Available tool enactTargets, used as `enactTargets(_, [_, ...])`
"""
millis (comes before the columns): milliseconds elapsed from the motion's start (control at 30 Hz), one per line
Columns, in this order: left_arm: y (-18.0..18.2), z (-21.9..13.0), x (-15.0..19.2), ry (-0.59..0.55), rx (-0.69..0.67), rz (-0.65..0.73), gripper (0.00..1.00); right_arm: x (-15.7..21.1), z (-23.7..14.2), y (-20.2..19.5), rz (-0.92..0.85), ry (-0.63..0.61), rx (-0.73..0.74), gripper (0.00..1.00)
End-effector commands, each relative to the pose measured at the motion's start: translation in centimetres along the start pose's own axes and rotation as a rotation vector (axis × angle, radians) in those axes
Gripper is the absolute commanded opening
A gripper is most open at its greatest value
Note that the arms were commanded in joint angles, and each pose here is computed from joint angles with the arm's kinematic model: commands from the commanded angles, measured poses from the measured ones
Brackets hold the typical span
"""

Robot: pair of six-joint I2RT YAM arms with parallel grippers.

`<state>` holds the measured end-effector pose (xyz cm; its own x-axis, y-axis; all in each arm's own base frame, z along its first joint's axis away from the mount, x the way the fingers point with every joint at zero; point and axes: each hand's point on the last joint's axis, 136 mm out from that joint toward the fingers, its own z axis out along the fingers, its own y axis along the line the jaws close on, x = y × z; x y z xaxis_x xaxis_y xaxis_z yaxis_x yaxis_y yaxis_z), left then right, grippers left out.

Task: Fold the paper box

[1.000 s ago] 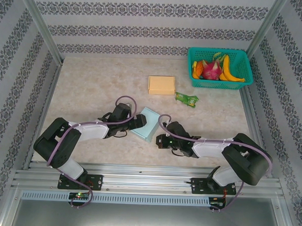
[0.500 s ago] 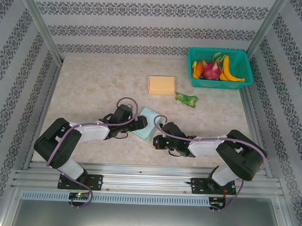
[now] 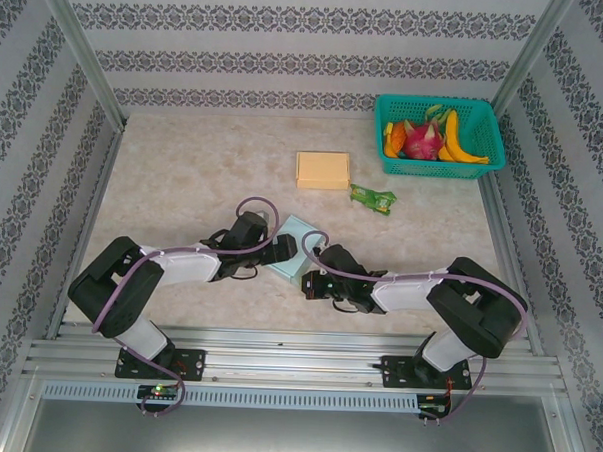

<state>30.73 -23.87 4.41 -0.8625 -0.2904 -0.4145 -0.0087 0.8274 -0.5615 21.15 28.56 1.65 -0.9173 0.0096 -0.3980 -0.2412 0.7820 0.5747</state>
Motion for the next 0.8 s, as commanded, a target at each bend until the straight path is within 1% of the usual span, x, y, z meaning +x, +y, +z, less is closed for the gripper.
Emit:
enactTargets(0, [-1.1,-0.4,0.5,-0.001,0.027,0.012,0.95,-0.5,0.5,0.7,-0.002,-0.014,-0.003,0.0])
enactTargets(200, [-1.8,-0.4,1.0,0.003,0.041,0.023,0.95,-0.6,1.1,0.8,0.0,-0.008,-0.006,0.0])
enactTargets(767, [-5.4,-0.2,3.3,0.04,0.095,0.087,0.95,-0.7,1.4,0.5,-0.008,-0.019,0.005,0.0])
